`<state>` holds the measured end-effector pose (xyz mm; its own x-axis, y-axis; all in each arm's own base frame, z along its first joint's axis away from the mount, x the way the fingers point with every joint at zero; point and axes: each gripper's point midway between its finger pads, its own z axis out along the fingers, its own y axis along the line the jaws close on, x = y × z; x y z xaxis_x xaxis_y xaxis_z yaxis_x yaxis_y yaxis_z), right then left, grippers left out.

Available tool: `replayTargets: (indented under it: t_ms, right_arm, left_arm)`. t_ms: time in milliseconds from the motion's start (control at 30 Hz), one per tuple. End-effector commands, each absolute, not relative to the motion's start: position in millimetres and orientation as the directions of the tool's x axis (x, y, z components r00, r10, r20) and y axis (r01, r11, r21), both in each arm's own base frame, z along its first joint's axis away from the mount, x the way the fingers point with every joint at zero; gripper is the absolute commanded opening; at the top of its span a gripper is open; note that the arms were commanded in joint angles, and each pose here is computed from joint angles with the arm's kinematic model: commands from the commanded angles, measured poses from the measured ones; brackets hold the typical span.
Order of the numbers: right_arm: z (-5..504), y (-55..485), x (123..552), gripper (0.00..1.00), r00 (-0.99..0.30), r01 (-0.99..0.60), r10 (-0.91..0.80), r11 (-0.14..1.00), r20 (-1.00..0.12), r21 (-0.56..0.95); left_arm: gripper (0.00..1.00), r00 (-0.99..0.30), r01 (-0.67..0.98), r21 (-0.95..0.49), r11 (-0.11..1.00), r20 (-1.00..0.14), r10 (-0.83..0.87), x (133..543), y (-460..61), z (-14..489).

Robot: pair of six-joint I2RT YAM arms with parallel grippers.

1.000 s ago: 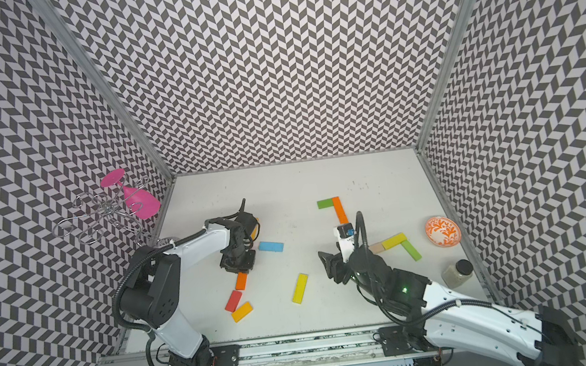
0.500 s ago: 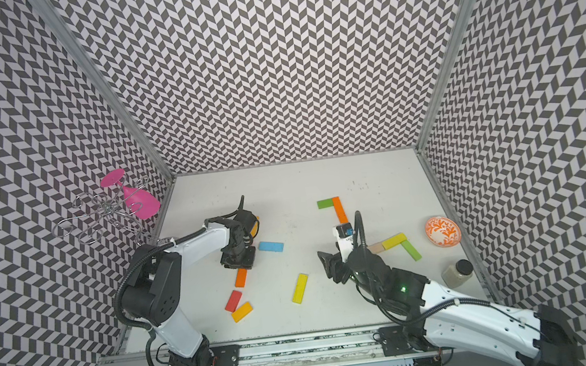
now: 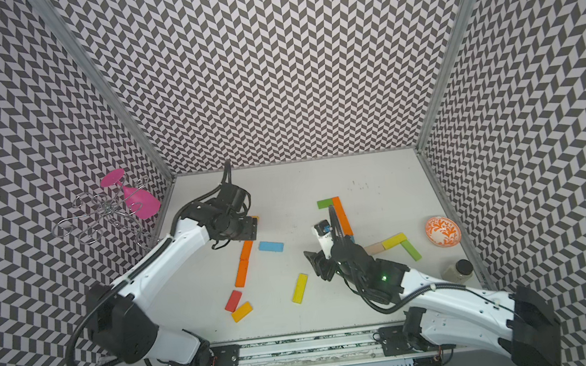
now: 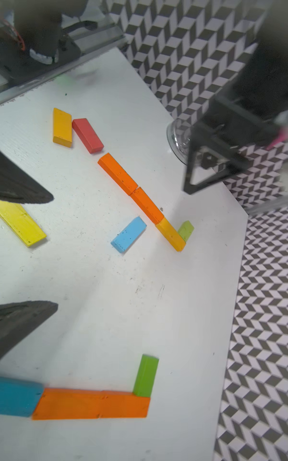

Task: Assemble a giraffe with building blocks
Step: Assemble the building block at the center of the board, then pick up the building block from the center of the board.

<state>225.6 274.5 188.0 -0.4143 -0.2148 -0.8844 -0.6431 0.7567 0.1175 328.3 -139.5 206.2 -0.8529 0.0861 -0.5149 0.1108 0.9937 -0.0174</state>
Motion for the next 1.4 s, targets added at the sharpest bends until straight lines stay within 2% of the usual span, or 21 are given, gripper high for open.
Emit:
replayTargets:
  t_ms: [0,100,233,400,767,867,1000,1167,1233,1367]
  right_arm:
    - [186.7,320.7,222.1,0.60,-0.256,-0.830,-0.384,0.558,-0.887,-0.001]
    - [141.6,345.5,222.2,0.61,-0.205,-0.906,-0.576,0.417,-0.792,-0.068]
    - [99.7,366.7,242.2,0.64,-0.162,-0.929,-0.710,0.345,-0.686,-0.137]
    - [81.4,388.9,278.3,0.66,-0.127,-0.924,-0.732,0.333,-0.669,-0.189]
    - [33.6,405.1,335.1,0.66,-0.159,-0.932,-0.794,0.316,-0.586,-0.176]
    - [23.8,409.7,336.5,0.60,-0.159,-0.945,-0.806,0.291,-0.571,-0.148]
    - [13.9,411.8,323.6,0.47,-0.159,-0.963,-0.824,0.250,-0.544,-0.097]
    - [8.7,412.6,290.5,0.14,-0.149,-0.972,-0.833,0.222,-0.533,-0.076]
    - [11.7,412.7,270.6,0.11,-0.150,-0.975,-0.829,0.213,-0.539,-0.057]
    - [20.8,412.2,228.3,0.10,-0.186,-0.973,-0.806,0.231,-0.561,-0.009]
  left_arm:
    - [0.77,-0.768,0.005,-0.038,0.999,-0.640,-0.021,324.5,-114.8,261.4]
    - [0.77,-0.666,-0.051,-0.136,0.989,-0.734,-0.136,320.3,-100.7,292.8]
    - [0.78,-0.572,-0.090,-0.230,0.969,-0.784,-0.240,307.9,-80.7,306.6]
    - [0.78,-0.483,-0.102,-0.301,0.948,-0.819,-0.311,289.2,-62.6,320.3]
    - [0.78,-0.460,-0.073,-0.322,0.944,-0.829,-0.318,274.1,-58.5,317.7]
    - [0.78,-0.450,-0.068,-0.320,0.945,-0.835,-0.315,271.8,-56.6,320.3]
    - [0.78,-0.432,-0.068,-0.313,0.947,-0.847,-0.310,269.0,-52.3,325.4]
    - [0.78,-0.416,-0.065,-0.305,0.950,-0.857,-0.304,267.8,-49.4,330.1]
    - [0.77,-0.412,-0.063,-0.306,0.950,-0.859,-0.304,267.3,-48.8,331.5]
    - [0.77,-0.407,-0.059,-0.309,0.949,-0.861,-0.306,265.5,-48.3,329.9]
